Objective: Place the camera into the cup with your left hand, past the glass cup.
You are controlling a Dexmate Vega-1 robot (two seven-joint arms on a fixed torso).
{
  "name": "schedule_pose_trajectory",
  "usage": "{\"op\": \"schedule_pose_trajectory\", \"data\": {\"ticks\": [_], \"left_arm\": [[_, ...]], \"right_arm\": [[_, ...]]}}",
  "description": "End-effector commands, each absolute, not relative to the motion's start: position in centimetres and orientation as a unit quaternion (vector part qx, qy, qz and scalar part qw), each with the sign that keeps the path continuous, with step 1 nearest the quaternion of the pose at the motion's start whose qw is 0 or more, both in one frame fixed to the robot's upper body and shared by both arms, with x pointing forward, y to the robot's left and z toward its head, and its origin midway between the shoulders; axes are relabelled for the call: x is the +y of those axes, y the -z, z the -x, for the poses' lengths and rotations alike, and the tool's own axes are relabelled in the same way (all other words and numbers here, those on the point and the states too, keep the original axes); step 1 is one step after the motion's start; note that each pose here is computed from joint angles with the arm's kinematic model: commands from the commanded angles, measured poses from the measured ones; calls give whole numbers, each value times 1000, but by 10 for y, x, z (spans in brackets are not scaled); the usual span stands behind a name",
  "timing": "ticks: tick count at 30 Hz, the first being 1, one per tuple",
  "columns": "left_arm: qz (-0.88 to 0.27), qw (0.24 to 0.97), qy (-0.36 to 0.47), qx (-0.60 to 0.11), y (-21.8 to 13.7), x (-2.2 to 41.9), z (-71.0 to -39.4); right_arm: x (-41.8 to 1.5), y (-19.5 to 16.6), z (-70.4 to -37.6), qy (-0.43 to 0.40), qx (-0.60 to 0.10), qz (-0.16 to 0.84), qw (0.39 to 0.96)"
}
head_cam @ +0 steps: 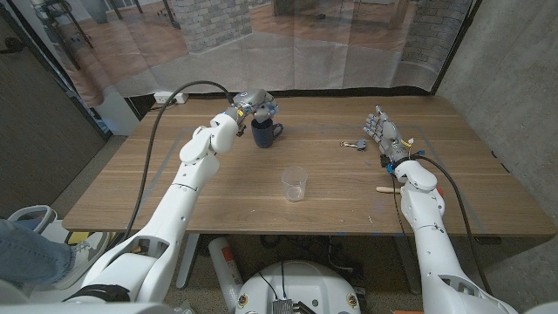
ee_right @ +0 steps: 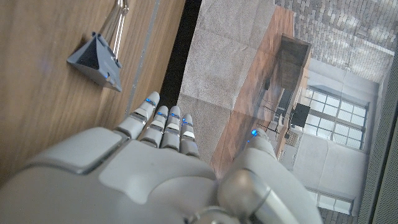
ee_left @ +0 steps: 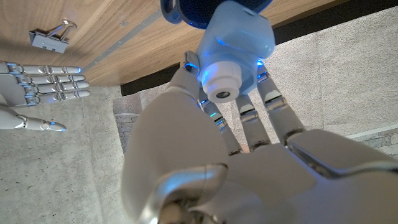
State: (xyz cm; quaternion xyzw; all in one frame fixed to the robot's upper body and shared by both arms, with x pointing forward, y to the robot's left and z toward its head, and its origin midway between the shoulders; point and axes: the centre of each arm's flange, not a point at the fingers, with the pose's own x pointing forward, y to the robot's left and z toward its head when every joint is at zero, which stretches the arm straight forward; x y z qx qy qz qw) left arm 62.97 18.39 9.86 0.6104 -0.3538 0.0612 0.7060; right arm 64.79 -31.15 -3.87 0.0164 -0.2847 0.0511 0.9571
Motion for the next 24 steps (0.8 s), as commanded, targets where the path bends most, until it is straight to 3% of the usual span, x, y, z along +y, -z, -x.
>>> {"op": "schedule_pose_trajectory", "data": {"ticks": [1,24], "left_arm": [[-600,716,-55,-353,-87,181,-637],[-602,720,-68,-338,-74,179,-628]], "right_arm": [[-311,41,-648,-52,-284,-17,957],[-307,38,-648,-58,-284,-17,957]]}}
